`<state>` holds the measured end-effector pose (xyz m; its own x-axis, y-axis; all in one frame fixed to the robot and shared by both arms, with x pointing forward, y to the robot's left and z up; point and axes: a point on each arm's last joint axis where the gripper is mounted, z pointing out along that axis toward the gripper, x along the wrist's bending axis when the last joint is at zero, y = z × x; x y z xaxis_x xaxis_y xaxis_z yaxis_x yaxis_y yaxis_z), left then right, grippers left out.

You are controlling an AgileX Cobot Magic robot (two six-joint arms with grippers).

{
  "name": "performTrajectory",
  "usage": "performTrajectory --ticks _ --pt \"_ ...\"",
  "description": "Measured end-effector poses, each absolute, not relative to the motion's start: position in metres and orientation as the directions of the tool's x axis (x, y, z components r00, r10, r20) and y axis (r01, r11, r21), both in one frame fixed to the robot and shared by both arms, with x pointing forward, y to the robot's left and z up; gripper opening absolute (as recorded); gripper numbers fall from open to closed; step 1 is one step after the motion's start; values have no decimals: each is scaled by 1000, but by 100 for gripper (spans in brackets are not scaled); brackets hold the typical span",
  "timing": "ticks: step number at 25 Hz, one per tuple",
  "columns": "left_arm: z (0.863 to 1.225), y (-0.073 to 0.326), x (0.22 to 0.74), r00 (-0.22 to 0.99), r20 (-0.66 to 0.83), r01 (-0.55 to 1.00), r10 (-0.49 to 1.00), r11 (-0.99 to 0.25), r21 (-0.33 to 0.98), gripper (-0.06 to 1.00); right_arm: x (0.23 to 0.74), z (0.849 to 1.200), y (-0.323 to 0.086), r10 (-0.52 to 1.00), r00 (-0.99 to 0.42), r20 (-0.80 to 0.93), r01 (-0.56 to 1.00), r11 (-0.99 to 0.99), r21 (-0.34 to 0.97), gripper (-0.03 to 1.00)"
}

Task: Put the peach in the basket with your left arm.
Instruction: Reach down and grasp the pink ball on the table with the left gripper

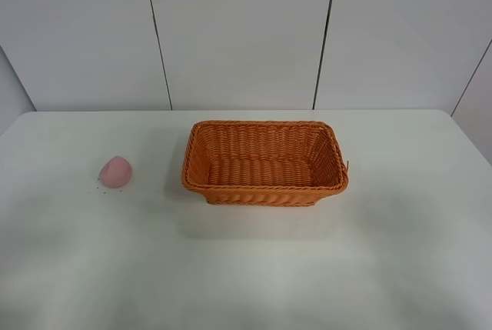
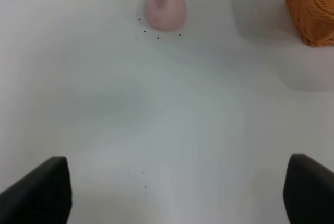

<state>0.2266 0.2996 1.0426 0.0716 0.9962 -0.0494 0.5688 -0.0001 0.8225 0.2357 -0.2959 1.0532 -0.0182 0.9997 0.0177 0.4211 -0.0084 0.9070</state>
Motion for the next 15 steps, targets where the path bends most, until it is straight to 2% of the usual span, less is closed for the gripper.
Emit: performTrajectory --ticks 9,15 --pt "1045 300 227 76 -44 567 996 -7 824 83 236 1053 -296 1000 -18 18 421 -8 907 69" --pt "1079 296 269 74 -51 666 996 -11 746 82 236 1053 -296 1000 -18 18 421 -8 907 69"
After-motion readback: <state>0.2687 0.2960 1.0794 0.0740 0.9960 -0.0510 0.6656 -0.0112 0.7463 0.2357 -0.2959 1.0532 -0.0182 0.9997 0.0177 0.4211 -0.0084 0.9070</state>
